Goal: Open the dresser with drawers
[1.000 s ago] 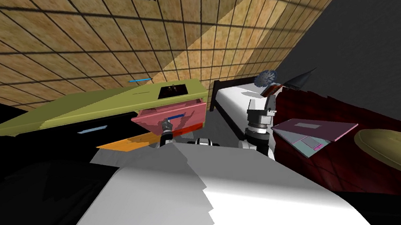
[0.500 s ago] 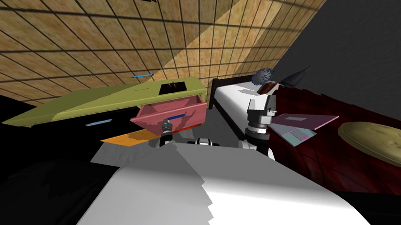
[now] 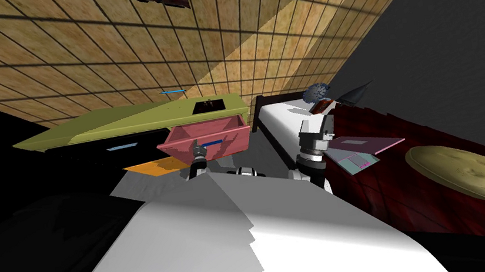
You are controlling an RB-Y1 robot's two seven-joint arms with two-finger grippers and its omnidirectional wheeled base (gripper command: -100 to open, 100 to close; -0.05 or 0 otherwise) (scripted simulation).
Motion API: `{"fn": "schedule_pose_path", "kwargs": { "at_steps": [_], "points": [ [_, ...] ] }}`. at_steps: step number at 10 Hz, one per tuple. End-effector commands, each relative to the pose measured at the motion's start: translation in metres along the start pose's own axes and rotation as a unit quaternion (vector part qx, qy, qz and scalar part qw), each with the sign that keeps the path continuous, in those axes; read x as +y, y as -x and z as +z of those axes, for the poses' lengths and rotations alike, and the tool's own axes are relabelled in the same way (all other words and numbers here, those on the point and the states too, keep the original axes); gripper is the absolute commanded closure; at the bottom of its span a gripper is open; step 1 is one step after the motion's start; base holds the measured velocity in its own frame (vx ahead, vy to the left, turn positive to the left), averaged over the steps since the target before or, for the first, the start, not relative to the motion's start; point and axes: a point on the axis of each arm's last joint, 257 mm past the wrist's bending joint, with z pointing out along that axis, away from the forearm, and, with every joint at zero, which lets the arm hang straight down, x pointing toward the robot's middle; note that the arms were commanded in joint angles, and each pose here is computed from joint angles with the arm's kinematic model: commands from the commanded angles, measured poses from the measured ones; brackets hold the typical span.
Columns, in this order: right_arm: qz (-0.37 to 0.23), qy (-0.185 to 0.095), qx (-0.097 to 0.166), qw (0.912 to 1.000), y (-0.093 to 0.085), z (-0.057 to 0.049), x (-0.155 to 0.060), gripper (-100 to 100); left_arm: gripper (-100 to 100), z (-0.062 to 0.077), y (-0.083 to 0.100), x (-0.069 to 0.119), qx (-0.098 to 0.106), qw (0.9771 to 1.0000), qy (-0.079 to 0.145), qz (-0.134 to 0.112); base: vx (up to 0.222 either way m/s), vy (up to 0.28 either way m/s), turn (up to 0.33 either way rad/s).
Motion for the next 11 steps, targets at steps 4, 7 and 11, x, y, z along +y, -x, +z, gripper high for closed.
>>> {"fn": "schedule_pose_path", "kwargs": {
  "at_steps": [4, 7, 11],
  "points": [
    [0.000, 0.000, 0.000, 1.0000, 0.000, 0.000, 0.000, 0, -100, 0.007, -0.001, -0.031, 0.003, 1.0000, 0.000, -0.001, -0.003, -0.018, 0.003],
    [0.000, 0.000, 0.000, 1.0000, 0.000, 0.000, 0.000, 0, 0, 0.003, 0.003, -0.017, -0.002, 0.9999, 0.014, 0.000, 0.000, 0.000, 0.000],
    [0.000, 0.000, 0.000, 1.0000, 0.000, 0.000, 0.000, 0, 0, 0.001, 0.005, -0.013, -0.004, 0.9998, 0.020, 0.001, 0.000, 0.000, 0.000]
  ]
}}
